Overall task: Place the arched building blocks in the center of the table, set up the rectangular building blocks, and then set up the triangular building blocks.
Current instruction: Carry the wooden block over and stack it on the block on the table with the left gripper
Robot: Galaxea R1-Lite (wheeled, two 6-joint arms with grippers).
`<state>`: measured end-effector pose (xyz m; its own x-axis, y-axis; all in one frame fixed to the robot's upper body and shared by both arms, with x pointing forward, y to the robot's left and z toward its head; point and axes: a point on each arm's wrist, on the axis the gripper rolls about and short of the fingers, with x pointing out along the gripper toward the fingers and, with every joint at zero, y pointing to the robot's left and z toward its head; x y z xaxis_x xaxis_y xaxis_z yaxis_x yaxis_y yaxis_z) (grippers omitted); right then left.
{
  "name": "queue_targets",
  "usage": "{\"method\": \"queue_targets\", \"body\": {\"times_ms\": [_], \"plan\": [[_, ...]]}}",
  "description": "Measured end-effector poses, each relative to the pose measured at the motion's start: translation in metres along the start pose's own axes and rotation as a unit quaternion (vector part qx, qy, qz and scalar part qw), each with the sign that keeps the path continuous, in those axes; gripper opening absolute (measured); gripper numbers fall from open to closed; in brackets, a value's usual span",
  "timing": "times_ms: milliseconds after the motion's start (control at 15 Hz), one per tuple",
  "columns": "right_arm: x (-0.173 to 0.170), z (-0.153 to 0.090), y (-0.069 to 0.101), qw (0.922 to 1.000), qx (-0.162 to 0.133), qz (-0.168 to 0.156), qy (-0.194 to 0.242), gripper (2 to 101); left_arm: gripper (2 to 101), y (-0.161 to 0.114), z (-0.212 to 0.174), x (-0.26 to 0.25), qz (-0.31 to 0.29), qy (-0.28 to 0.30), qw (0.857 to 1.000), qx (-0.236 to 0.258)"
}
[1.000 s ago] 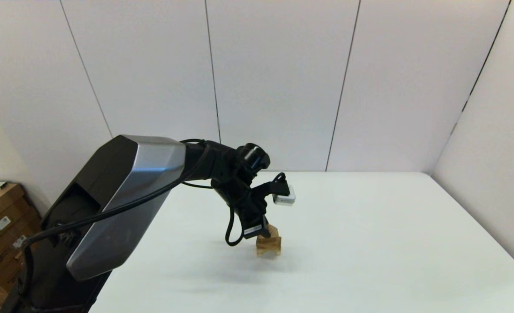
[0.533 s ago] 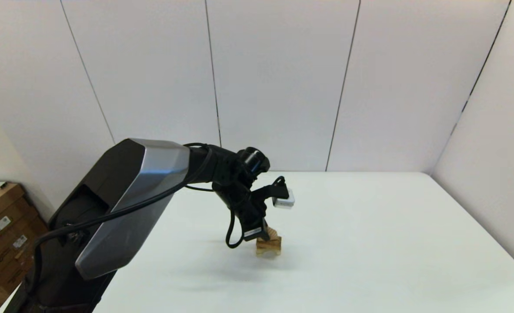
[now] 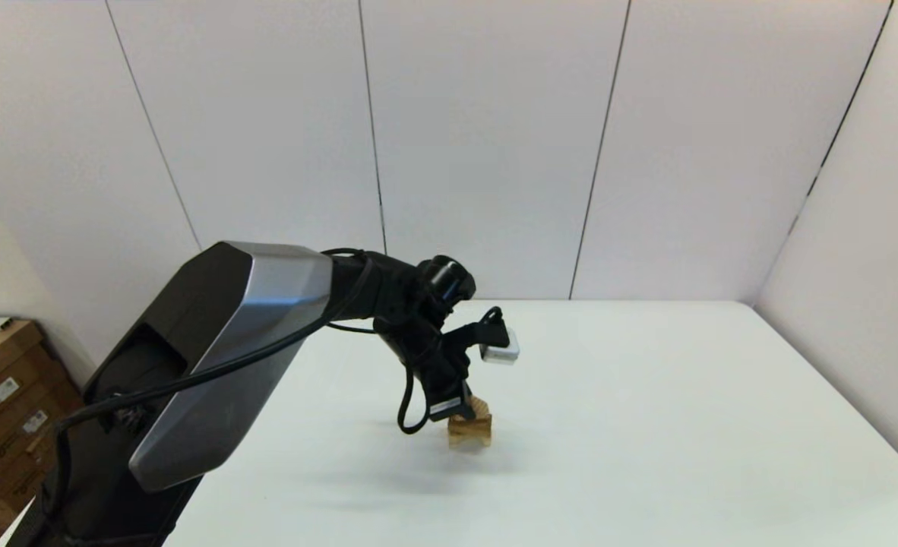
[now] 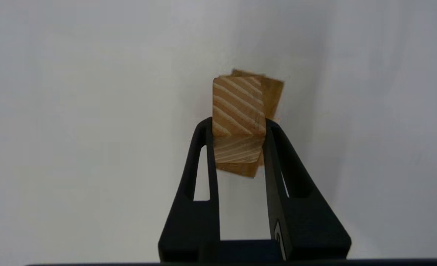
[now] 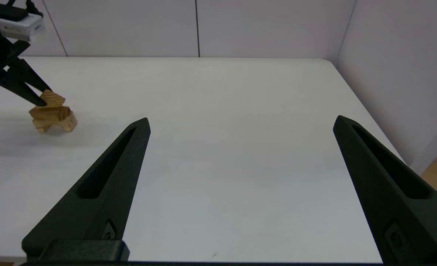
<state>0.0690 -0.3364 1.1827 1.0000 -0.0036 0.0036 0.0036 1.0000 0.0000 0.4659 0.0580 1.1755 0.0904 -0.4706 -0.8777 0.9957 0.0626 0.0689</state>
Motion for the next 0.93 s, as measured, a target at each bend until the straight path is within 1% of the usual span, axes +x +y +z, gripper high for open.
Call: {"method": "queue_targets", "body": {"times_ms": [933], "plan": [[0.0000, 0.0000, 0.0000, 1.0000, 0.000, 0.000, 0.000, 98.0, 21.6, -0.0033, 0.0008, -0.0017, -0.007, 0.006, 1.000, 0.000]]}}
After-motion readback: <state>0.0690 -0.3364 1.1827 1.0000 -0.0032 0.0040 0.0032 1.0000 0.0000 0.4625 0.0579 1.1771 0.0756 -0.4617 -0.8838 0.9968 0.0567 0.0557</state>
